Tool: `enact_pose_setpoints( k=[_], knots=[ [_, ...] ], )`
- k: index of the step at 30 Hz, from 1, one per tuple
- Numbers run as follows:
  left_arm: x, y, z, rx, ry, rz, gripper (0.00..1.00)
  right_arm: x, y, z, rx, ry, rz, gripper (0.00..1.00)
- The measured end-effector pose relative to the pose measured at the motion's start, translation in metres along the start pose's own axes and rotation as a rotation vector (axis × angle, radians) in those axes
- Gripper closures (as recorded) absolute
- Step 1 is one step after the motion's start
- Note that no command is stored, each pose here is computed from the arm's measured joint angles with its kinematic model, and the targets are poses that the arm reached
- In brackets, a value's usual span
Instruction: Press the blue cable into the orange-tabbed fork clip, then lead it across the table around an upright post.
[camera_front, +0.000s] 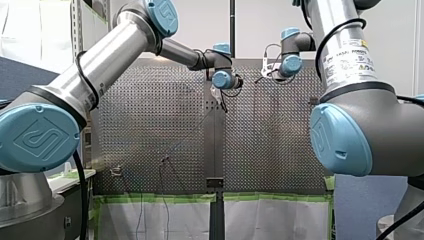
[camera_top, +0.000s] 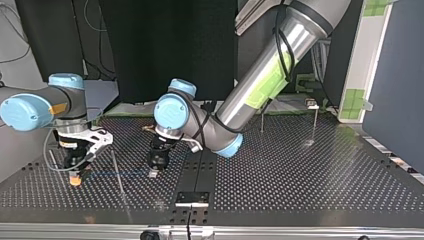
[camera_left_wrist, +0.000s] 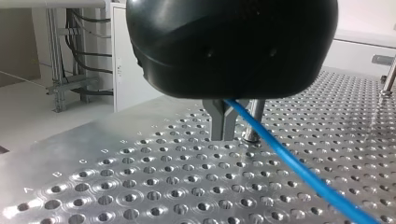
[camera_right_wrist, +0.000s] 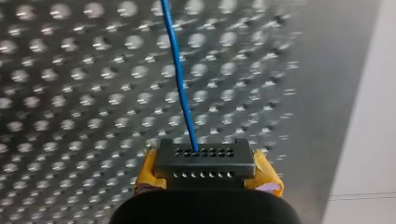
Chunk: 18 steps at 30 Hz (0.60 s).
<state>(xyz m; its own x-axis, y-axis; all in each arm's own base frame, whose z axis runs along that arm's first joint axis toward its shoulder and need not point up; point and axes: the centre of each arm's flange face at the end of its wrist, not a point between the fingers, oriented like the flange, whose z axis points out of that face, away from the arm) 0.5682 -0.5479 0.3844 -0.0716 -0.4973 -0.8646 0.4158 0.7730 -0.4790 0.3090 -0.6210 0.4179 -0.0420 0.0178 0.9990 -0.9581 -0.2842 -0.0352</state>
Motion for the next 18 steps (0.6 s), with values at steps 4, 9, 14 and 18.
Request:
enact_pose_setpoints(
  k=[4, 9, 14, 18],
  knots=[
    [0.002, 0.001, -0.001, 0.0, 0.003, 0.0, 1.0, -0.016, 0.001, 0.0, -0.001, -0.028, 0.0, 1.0],
    [0.002, 0.0, -0.001, 0.0, 0.005, 0.0, 1.0, -0.04, 0.004, 0.0, -0.007, -0.068, -0.004, 1.0],
    [0.003, 0.0, -0.002, -0.005, 0.009, 0.002, 1.0, -0.069, 0.009, 0.002, -0.013, -0.115, -0.011, 1.0],
    [0.003, 0.0, -0.003, -0.01, 0.007, 0.002, 1.0, -0.086, 0.012, 0.004, -0.012, -0.14, -0.016, 1.0]
  ],
)
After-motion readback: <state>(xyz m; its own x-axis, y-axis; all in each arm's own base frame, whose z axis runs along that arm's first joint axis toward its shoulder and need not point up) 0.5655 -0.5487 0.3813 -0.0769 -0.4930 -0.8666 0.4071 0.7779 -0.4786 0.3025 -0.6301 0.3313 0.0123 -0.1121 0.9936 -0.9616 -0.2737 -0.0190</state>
